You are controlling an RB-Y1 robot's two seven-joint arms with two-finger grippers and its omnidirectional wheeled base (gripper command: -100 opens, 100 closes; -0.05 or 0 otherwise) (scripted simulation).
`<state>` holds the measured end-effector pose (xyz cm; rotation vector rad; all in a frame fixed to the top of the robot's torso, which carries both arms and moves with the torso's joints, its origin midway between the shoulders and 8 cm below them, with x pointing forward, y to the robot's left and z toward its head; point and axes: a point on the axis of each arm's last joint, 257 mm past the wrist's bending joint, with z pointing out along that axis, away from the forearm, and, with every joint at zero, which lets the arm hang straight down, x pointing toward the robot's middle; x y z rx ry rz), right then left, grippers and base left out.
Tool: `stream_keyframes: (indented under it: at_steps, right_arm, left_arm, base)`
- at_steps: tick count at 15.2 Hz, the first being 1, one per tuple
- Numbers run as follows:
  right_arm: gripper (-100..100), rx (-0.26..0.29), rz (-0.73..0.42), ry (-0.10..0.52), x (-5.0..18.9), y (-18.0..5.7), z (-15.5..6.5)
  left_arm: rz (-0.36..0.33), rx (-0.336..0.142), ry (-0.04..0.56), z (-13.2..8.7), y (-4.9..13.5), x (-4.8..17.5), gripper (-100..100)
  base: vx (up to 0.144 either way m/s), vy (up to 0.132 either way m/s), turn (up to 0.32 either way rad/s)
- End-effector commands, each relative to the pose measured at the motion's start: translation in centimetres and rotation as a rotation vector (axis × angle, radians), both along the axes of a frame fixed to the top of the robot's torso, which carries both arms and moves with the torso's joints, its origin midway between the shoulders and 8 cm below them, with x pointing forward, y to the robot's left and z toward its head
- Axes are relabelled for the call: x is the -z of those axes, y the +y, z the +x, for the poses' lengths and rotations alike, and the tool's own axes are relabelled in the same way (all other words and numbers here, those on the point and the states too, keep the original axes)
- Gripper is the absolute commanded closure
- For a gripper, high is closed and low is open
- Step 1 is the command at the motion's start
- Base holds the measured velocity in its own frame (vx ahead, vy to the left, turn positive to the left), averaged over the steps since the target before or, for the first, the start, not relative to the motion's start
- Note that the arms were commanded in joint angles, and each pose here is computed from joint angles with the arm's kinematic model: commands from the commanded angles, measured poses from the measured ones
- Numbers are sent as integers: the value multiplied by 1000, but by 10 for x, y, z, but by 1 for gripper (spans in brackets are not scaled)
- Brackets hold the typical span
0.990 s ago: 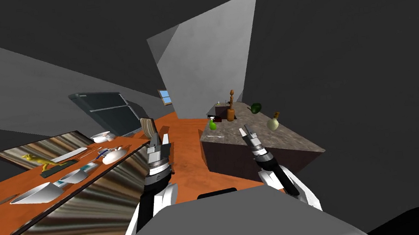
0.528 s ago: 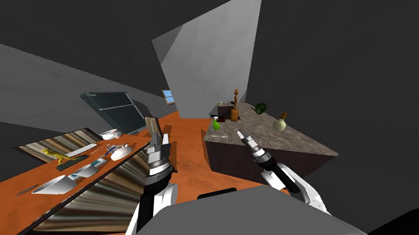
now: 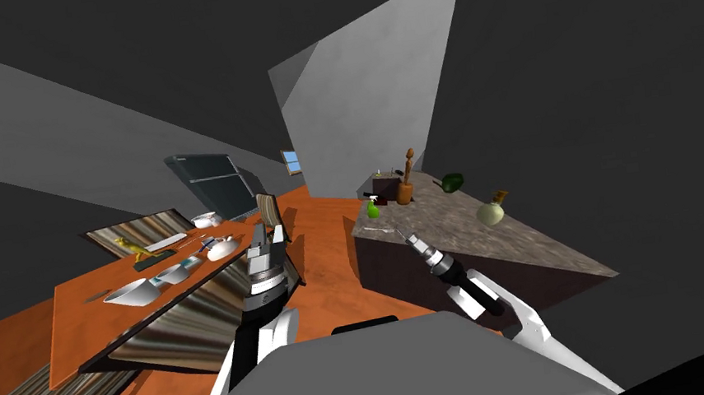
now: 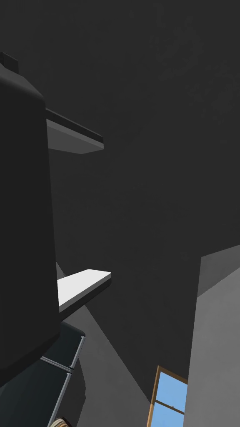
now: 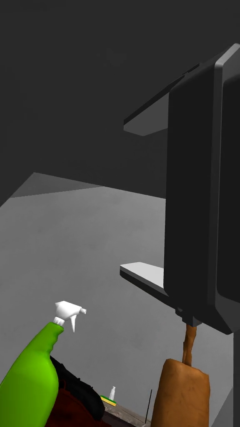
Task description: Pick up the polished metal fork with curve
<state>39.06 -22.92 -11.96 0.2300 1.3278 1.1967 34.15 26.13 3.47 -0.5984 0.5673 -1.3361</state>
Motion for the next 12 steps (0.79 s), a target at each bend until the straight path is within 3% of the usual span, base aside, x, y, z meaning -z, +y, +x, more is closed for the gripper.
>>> stream_keyframes:
  at_steps: [1, 2, 4, 7, 9, 12]
  right_arm:
    - [-100, -11, -45, 11, 8, -1, -2]
    - [-100, -20, -110, 32, 26, -4, 0]
    - [-100, -27, -129, 35, 27, -5, -1]
    - [-100, -54, -273, 72, 61, -14, 0]
    - [-100, -58, -303, 81, 64, -20, -1]
    - [-100, -84, -454, 122, 99, -38, -3]
  left_arm:
    - [0, 0, 0, 0, 0, 0, 0]
    - [0, 0, 0, 0, 0, 0, 0]
    - [0, 0, 0, 0, 0, 0, 0]
    - [0, 0, 0, 0, 0, 0, 0]
    - [0, 0, 0, 0, 0, 0, 0]
    - [0, 0, 0, 0, 0, 0, 0]
  base:
    - [25, 72, 15]
    - [20, 80, 79]
    - [20, 72, 69]
    - [30, 80, 125]
    - [47, 98, 75]
    - [29, 95, 125]
